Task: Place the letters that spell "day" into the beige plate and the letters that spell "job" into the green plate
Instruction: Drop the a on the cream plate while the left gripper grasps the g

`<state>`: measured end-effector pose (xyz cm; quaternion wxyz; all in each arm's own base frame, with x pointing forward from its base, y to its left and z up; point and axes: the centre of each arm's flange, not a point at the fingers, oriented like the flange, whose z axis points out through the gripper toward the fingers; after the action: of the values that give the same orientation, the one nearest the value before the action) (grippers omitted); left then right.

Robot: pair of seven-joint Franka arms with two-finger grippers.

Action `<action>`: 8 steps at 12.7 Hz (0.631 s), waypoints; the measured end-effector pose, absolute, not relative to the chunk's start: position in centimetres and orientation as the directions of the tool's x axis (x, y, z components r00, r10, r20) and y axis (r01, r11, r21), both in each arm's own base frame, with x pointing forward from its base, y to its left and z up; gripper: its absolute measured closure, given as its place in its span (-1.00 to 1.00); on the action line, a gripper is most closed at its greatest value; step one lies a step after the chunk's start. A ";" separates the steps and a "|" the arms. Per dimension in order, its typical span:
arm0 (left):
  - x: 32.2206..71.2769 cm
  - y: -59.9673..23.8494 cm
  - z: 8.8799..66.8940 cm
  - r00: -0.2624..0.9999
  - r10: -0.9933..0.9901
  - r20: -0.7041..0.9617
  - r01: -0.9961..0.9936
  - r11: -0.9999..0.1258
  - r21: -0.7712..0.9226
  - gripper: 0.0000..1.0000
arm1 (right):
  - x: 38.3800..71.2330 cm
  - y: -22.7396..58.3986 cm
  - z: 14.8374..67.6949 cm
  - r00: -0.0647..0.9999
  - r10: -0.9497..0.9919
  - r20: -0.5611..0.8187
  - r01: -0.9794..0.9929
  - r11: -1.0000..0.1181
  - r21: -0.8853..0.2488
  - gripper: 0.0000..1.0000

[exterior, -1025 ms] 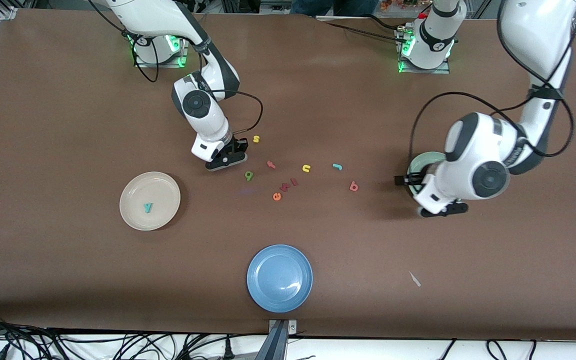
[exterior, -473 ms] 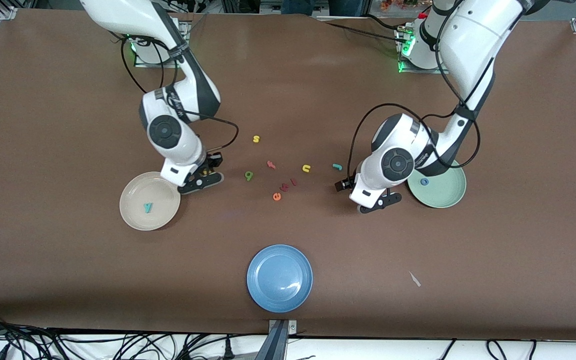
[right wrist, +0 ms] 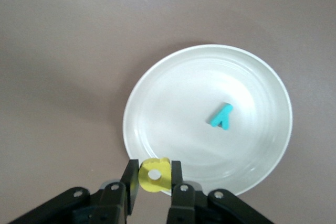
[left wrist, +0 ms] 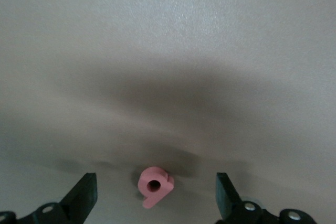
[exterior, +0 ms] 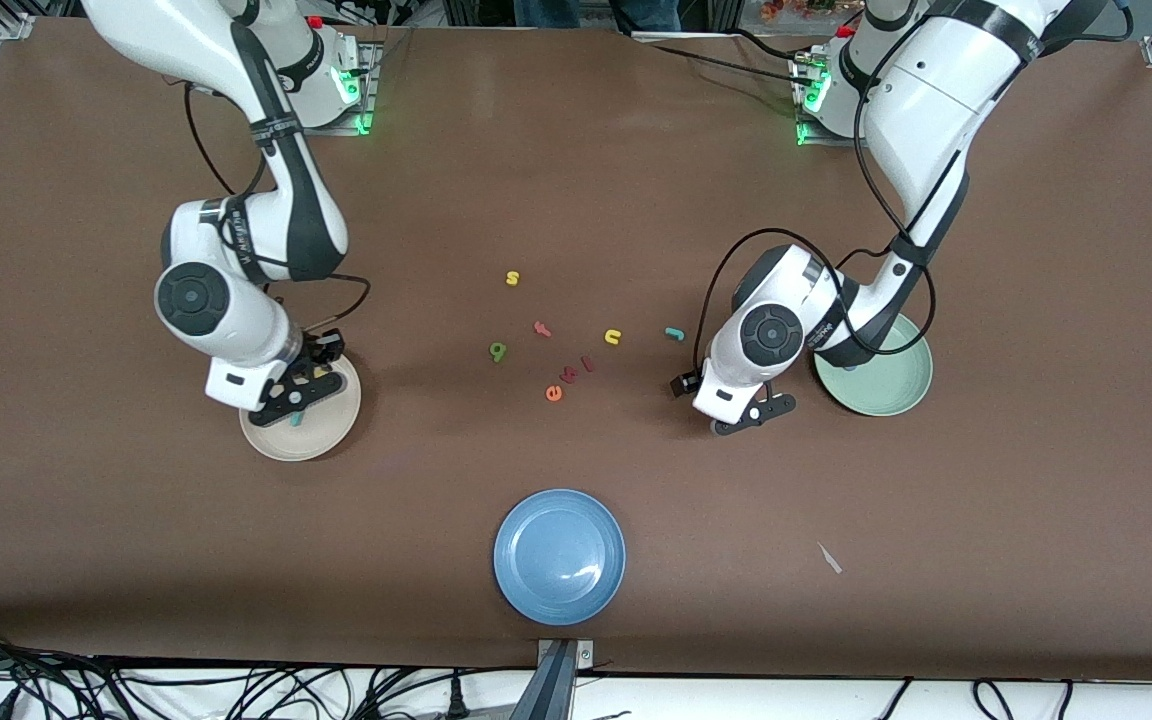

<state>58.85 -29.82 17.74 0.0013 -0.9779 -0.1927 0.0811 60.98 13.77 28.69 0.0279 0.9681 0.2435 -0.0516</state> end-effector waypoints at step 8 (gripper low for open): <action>57.9 -31.3 16.8 0.913 0.372 -0.168 0.371 -0.928 -0.038 -0.23 | 61.3 12.4 28.5 0.886 0.450 -0.115 0.455 -0.890 0.030 -0.29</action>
<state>57.90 -31.33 16.78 0.0025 -0.9780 -0.1900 0.0862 61.32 12.38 28.46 0.0279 0.9706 0.2331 -0.0524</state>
